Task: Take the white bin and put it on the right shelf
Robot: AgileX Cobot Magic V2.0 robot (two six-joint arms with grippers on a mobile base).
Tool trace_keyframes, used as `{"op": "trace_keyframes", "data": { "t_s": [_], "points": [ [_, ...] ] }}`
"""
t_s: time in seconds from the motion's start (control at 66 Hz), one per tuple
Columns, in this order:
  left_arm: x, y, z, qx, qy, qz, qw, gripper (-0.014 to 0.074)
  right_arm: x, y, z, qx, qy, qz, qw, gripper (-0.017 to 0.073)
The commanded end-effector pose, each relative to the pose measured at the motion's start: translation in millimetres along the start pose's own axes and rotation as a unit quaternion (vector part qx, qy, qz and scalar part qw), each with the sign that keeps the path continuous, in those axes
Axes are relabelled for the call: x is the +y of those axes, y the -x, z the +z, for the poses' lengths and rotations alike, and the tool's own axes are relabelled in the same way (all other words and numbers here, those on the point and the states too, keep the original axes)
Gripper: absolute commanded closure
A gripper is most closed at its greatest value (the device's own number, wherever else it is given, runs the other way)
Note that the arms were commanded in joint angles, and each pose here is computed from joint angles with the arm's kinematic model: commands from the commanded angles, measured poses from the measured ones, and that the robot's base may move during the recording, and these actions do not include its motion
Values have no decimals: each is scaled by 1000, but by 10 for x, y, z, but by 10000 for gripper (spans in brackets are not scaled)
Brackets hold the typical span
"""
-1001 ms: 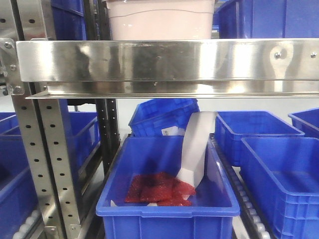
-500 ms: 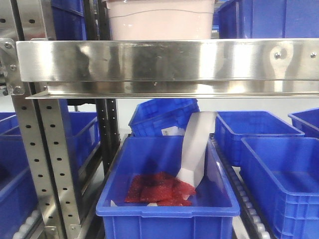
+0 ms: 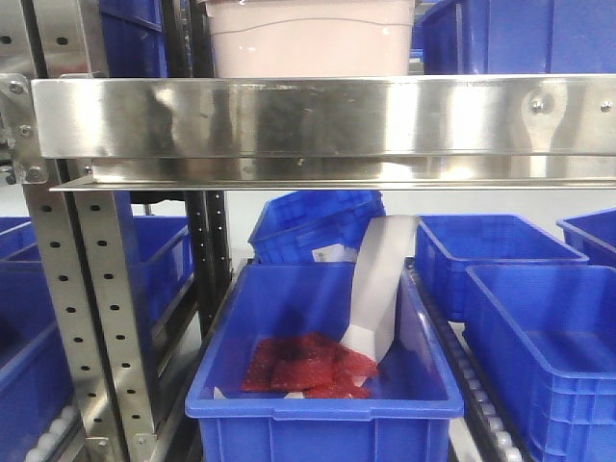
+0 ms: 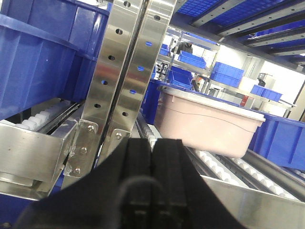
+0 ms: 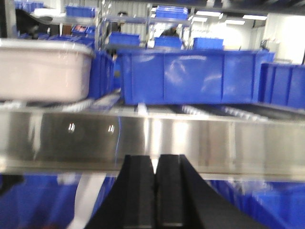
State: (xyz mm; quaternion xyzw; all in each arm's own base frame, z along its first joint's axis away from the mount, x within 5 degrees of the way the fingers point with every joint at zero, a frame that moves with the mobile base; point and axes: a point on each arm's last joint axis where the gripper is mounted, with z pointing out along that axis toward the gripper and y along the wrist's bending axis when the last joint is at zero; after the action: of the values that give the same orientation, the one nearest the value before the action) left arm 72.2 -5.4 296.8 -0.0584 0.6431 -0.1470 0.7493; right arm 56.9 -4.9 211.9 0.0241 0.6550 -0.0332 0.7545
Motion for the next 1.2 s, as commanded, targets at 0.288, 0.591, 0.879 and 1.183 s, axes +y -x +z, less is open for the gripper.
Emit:
{"op": "trace_keyframes", "data": {
  "t_s": [0.288,0.591,0.879,1.183],
  "points": [
    [-12,99,9,-17,3,1,1000,711,33,-80,-32,36,27,1,999,502],
    [-12,99,9,-17,3,1,1000,711,37,3,-30,-11,32,-27,999,502],
    [-12,99,9,-17,3,1,1000,711,39,-12,-30,-2,33,-4,999,502],
    [-12,99,9,-17,3,1,1000,711,39,-12,-29,-2,33,-4,999,502]
  ]
}}
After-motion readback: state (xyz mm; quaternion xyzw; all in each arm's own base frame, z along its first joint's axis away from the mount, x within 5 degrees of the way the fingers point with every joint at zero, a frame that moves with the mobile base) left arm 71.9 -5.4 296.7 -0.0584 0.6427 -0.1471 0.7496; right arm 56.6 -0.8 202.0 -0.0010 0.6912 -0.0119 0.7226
